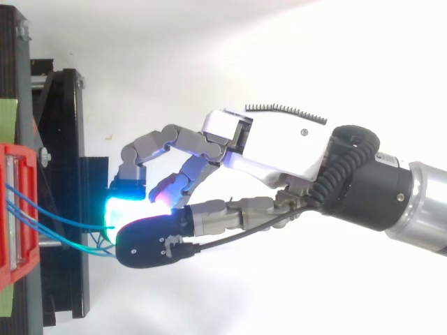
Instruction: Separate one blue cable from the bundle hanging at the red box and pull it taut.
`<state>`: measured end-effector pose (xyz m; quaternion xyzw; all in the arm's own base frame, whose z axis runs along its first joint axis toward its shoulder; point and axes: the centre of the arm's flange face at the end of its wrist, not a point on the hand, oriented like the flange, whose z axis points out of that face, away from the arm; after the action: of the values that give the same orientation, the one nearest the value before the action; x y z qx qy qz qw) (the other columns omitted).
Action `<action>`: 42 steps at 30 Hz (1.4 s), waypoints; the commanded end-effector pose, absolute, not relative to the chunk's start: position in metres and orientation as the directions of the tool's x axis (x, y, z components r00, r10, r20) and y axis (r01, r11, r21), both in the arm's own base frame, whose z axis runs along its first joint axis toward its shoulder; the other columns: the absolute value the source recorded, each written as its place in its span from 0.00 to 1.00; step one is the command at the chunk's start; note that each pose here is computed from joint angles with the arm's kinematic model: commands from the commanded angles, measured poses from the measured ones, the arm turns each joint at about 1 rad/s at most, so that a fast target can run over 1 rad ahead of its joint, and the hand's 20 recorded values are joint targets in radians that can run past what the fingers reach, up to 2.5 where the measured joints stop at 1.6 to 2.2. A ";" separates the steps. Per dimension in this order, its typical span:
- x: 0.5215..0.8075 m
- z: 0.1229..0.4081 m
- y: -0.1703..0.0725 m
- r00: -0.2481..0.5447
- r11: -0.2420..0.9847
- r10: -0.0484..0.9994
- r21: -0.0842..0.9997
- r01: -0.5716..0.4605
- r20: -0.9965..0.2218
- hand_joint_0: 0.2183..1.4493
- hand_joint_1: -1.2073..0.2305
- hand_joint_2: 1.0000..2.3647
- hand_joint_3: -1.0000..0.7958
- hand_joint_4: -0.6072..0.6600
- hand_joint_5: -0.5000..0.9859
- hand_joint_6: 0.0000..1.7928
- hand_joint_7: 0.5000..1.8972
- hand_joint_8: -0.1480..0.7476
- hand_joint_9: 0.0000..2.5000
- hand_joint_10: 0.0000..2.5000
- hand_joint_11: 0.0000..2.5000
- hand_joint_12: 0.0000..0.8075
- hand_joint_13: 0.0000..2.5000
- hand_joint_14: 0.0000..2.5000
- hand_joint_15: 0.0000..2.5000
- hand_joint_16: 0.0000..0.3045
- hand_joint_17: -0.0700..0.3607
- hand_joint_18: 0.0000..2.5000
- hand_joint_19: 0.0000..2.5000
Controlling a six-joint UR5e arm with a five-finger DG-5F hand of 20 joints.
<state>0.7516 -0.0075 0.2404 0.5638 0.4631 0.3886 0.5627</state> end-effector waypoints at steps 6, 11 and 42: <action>0.737 0.212 -0.012 0.268 0.086 0.956 0.988 0.131 -0.119 0.43 0.29 0.01 0.42 0.26 0.20 0.49 0.52 0.48 0.47 0.01 0.39 0.45 0.36 0.01 0.23 0.13 0.37 0.33 0.24; 0.733 0.199 -0.011 0.270 0.074 0.958 0.993 0.096 -0.097 0.43 0.29 0.01 0.42 0.23 0.20 0.49 0.52 0.48 0.47 0.01 0.39 0.44 0.36 0.01 0.23 0.13 0.37 0.33 0.24; 0.667 0.198 -0.018 0.301 -0.003 0.953 0.988 0.156 -0.044 0.43 0.29 0.01 0.43 0.27 0.20 0.49 0.51 0.48 0.49 0.01 0.39 0.44 0.37 0.01 0.23 0.13 0.37 0.33 0.24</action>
<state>0.6762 -0.0181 0.1978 0.6067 0.4722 0.3724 0.5199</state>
